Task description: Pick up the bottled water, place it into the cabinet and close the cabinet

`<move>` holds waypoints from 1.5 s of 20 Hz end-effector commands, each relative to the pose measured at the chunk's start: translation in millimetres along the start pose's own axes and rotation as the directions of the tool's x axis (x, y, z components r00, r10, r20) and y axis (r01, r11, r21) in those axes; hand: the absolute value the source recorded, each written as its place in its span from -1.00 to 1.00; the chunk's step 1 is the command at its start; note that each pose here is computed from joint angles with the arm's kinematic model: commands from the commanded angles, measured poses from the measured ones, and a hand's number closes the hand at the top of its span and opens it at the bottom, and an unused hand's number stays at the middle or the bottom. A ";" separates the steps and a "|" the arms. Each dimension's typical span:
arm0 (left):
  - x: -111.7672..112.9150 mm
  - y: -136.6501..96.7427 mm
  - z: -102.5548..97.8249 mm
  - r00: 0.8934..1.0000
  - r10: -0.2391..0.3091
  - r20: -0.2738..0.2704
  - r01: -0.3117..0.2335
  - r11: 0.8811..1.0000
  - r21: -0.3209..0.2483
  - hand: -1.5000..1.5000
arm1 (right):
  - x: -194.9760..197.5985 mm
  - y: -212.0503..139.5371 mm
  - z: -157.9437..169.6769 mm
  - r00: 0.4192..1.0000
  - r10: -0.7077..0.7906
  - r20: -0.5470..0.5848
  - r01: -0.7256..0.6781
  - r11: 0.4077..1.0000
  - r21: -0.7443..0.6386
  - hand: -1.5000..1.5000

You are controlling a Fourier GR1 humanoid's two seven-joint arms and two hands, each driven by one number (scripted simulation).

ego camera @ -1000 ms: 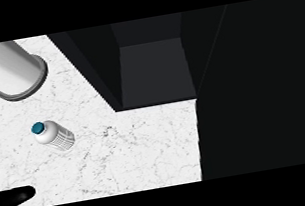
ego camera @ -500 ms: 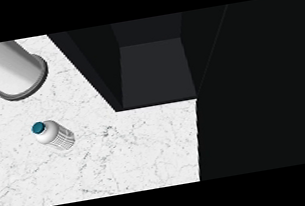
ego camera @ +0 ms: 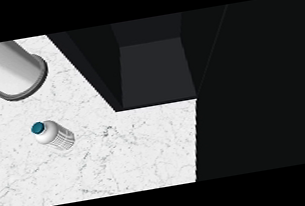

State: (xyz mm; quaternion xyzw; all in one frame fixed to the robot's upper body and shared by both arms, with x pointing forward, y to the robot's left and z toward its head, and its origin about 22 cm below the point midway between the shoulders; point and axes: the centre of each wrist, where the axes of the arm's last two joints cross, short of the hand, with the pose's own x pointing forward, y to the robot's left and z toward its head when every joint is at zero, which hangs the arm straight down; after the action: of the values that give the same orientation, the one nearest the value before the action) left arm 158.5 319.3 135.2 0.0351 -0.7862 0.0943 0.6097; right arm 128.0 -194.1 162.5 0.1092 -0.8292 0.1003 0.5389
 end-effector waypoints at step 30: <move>-189.8 56.1 -14.3 0.951 -0.055 -0.305 0.080 0.994 0.070 -1.00 | 24.3 18.6 4.8 0.999 0.049 0.006 -0.049 0.999 0.005 -1.00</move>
State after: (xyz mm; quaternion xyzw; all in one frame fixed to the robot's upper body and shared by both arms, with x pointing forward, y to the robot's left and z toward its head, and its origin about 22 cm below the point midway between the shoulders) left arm 214.6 365.1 -20.9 0.0798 -0.6928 0.1013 0.7095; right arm 122.7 -173.3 172.0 0.1331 -0.8155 0.1021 0.5540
